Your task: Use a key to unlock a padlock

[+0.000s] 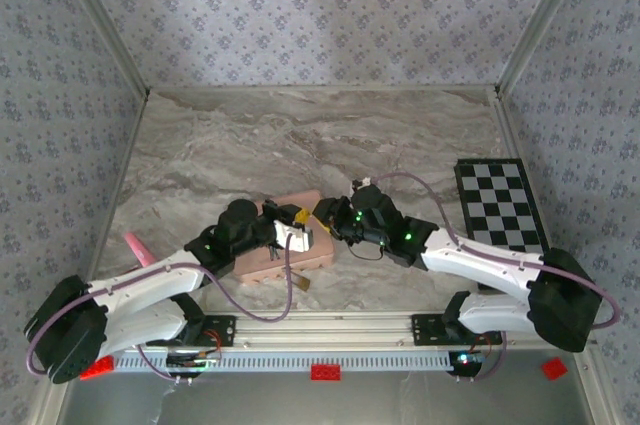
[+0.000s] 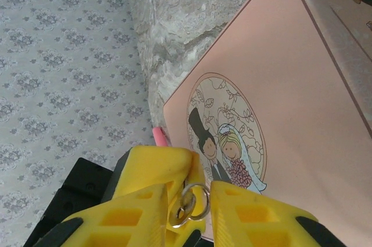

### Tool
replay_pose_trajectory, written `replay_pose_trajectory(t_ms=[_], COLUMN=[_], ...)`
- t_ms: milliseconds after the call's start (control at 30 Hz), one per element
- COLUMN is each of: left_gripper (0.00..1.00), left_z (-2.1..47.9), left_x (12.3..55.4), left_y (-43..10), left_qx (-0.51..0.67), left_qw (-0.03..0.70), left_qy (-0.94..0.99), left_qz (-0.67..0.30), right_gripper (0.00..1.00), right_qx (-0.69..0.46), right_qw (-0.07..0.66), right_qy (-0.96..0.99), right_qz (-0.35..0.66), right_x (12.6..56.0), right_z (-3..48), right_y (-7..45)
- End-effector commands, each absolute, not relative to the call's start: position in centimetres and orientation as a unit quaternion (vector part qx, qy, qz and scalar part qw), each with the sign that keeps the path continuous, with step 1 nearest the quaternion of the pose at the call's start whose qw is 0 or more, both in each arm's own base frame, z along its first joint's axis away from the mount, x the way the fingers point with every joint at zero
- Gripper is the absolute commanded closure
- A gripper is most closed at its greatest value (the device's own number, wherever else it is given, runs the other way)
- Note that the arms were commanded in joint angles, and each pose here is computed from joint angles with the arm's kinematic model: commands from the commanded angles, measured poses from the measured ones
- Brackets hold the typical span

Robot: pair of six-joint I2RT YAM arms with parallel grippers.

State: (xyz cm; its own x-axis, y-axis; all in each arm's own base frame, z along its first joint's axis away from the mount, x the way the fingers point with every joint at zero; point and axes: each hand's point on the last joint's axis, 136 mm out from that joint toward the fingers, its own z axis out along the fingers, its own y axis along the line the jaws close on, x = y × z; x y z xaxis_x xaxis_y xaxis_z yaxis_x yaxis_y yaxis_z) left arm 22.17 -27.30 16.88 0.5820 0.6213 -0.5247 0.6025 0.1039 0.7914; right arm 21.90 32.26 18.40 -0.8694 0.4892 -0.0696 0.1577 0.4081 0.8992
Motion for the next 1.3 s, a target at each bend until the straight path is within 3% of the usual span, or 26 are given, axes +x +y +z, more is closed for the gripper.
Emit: replay_pose_trajectory(t_ms=[0, 600, 733, 900, 1100, 1267], left_gripper=[1.0, 1.0, 0.86, 0.67, 0.65, 0.62], left_z=[18.3, 18.1, 18.6, 20.3, 24.8, 27.4], left_x=[22.3, 22.1, 22.0, 21.8, 21.5, 23.7], left_y=[-28.1, -28.3, -28.3, -28.0, -26.2, -21.3], left_qx=[0.672, 0.673, 0.66, 0.618, 0.488, 0.273], left_qw=[0.595, 0.594, 0.606, 0.629, 0.66, 0.636], left_qy=[0.441, 0.441, 0.444, 0.47, 0.551, 0.687], left_qz=[0.012, 0.011, 0.003, -0.037, -0.149, -0.22], right_gripper=[0.75, 0.94, 1.0, 1.0, 1.0, 1.0], right_qx=[0.194, 0.203, 0.197, 0.164, 0.033, -0.078], right_qw=[0.155, 0.177, 0.188, 0.208, 0.273, 0.335], right_qy=[0.813, 0.819, 0.819, 0.824, 0.809, 0.791], right_qz=[0.526, 0.506, 0.504, 0.502, 0.519, 0.506], right_x=[21.9, 22.3, 22.5, 23.1, 24.0, 23.1], right_z=[19.6, 19.2, 19.5, 19.9, 22.2, 22.7], right_y=[33.2, 31.6, 31.2, 30.4, 29.5, 28.7])
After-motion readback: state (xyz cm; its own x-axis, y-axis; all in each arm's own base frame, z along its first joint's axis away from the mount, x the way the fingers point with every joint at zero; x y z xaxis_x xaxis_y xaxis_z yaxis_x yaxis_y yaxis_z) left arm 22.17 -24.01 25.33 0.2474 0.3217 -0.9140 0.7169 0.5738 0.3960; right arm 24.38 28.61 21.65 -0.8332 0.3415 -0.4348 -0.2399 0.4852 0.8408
